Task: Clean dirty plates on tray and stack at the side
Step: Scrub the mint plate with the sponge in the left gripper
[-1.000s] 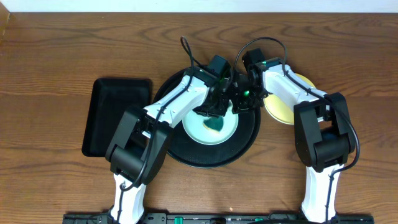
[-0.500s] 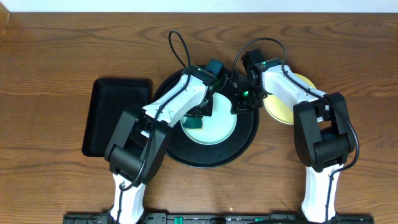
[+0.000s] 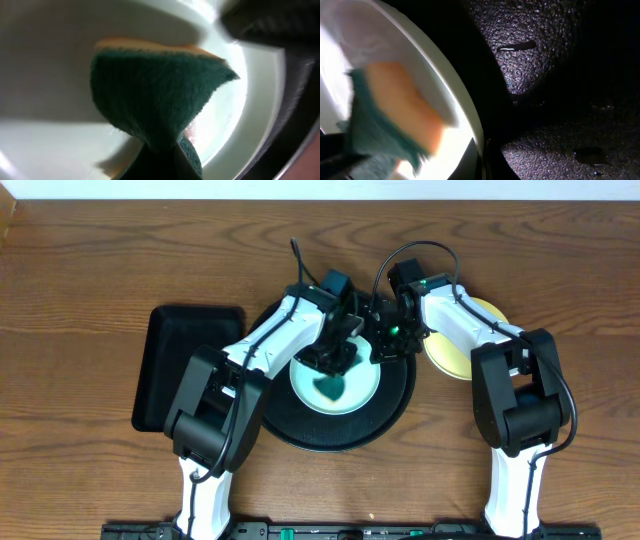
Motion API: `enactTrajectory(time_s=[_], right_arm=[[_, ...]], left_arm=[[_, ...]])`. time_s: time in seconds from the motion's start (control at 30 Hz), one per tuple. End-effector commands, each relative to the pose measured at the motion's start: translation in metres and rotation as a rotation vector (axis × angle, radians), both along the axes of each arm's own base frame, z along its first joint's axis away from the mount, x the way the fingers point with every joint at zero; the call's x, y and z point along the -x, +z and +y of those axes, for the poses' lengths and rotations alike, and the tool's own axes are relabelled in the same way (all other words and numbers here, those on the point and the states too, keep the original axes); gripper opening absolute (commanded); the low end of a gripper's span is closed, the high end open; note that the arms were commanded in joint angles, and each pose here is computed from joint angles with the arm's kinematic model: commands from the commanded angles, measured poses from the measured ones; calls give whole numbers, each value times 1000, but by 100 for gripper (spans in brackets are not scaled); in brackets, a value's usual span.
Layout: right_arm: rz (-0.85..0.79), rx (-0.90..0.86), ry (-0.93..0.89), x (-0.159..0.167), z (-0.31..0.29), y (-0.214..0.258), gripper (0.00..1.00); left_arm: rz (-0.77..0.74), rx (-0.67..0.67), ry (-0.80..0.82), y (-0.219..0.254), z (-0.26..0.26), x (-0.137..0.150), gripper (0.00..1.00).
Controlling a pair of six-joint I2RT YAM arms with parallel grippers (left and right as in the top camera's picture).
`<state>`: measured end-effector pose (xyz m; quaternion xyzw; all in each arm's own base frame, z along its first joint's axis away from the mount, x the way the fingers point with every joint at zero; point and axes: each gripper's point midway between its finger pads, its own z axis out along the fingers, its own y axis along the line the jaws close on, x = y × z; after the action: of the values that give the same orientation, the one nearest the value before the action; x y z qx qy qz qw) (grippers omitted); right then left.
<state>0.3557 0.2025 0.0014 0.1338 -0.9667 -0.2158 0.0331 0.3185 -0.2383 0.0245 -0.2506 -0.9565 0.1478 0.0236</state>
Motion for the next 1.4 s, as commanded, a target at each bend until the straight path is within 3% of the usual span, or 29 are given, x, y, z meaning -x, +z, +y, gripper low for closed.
enactTrajectory(time_s=[0.0, 0.13, 0.4, 0.57, 0.87, 1.07, 1.2, 1.37], right_arm=[[46, 38, 1, 12, -3, -16, 1], [46, 39, 0, 12, -4, -16, 1], [47, 43, -3, 12, -4, -16, 1], [47, 43, -3, 12, -4, -16, 1], [52, 45, -17, 12, -4, -16, 1], [23, 34, -24, 8, -3, -1, 1], [-43, 25, -29, 1, -2, 23, 1], [-203, 96, -39, -10, -10, 67, 1]], left_arm=[[12, 97, -62, -6, -18, 4, 7], [-82, 29, -1, -11, -11, -20, 7], [-278, -280, 249, -15, 53, -68, 7], [-299, -396, 346, 0, 94, -83, 7], [-279, -396, 409, 57, 122, -84, 7], [-311, -225, 467, 121, 122, -77, 7], [-345, -129, 529, 160, 137, -70, 7], [-354, -133, 625, 179, 176, -64, 7]])
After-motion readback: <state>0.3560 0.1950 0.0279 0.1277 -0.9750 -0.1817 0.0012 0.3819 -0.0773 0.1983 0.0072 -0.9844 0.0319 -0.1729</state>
